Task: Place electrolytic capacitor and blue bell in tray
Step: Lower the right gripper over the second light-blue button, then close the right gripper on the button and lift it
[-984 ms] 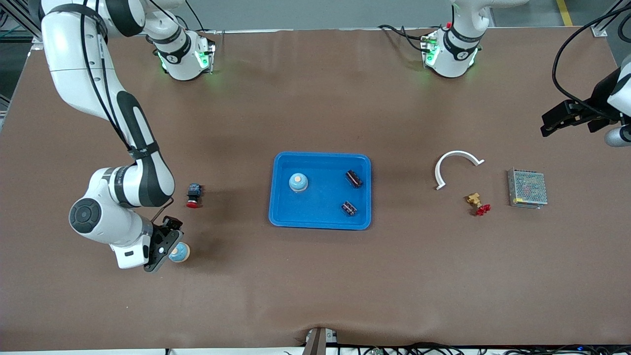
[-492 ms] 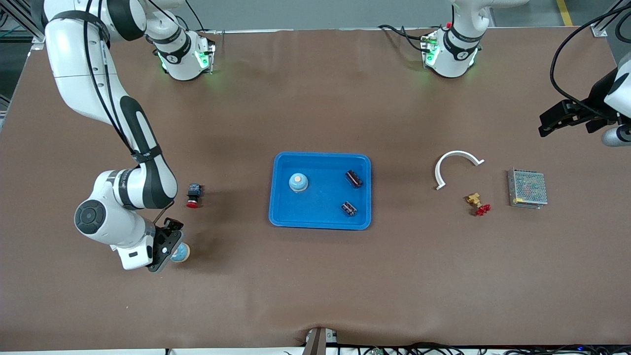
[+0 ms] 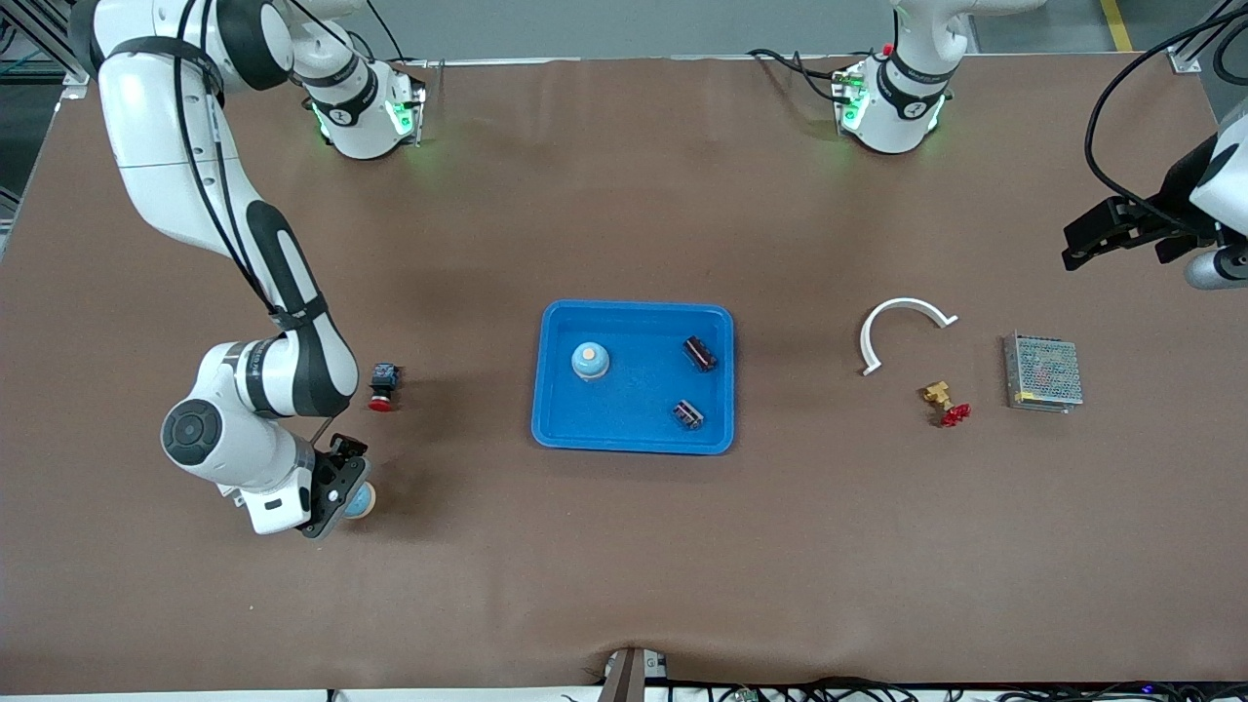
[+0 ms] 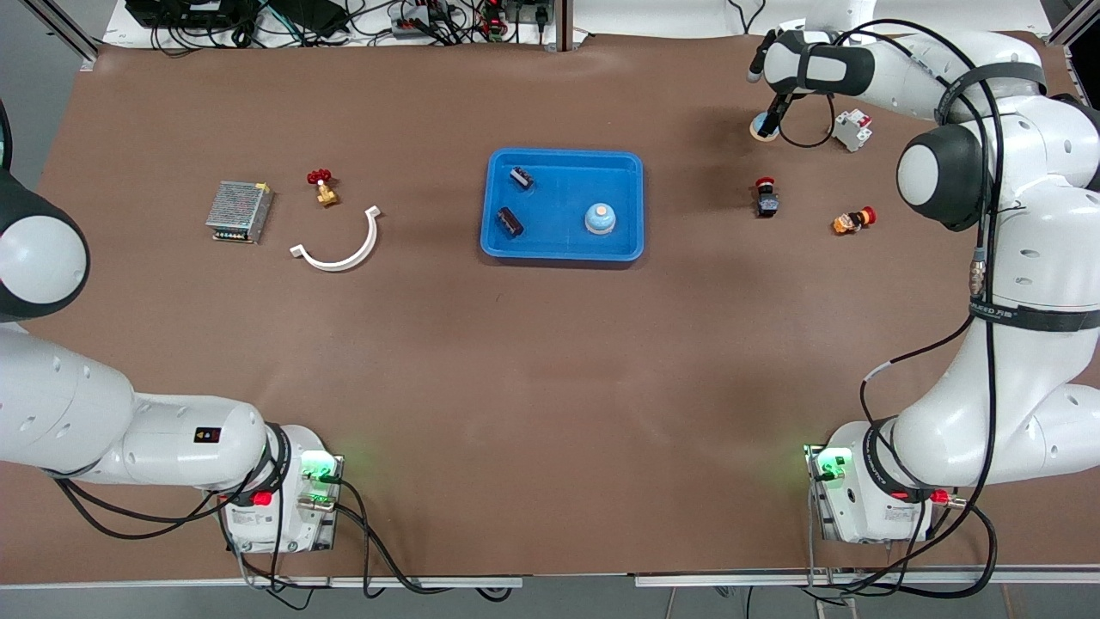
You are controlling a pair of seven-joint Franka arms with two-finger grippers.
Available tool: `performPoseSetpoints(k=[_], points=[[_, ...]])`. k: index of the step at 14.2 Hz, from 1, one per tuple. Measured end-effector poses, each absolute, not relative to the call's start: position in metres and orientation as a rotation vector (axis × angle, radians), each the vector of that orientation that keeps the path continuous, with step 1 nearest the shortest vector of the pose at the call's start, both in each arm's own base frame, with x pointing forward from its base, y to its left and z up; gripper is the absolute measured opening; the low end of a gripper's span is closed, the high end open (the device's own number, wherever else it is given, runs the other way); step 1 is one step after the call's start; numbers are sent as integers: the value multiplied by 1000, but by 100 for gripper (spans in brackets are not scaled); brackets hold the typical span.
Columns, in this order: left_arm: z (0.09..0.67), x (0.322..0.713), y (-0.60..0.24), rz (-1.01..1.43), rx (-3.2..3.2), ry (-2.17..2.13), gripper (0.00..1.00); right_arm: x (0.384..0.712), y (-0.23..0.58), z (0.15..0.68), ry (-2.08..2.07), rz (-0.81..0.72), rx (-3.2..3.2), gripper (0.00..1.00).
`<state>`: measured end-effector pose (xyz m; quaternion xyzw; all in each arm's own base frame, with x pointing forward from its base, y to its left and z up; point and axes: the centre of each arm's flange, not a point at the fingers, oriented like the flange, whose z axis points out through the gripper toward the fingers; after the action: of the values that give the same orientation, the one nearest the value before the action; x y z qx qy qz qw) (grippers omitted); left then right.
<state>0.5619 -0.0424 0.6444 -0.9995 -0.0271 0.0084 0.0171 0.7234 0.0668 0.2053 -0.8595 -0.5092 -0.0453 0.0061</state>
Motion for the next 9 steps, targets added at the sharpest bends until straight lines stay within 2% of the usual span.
performPoseSetpoints(k=[9], points=[[630,566,-40,75,-3102,-89,100,725,67,186,-1604,-183,-2700,100]])
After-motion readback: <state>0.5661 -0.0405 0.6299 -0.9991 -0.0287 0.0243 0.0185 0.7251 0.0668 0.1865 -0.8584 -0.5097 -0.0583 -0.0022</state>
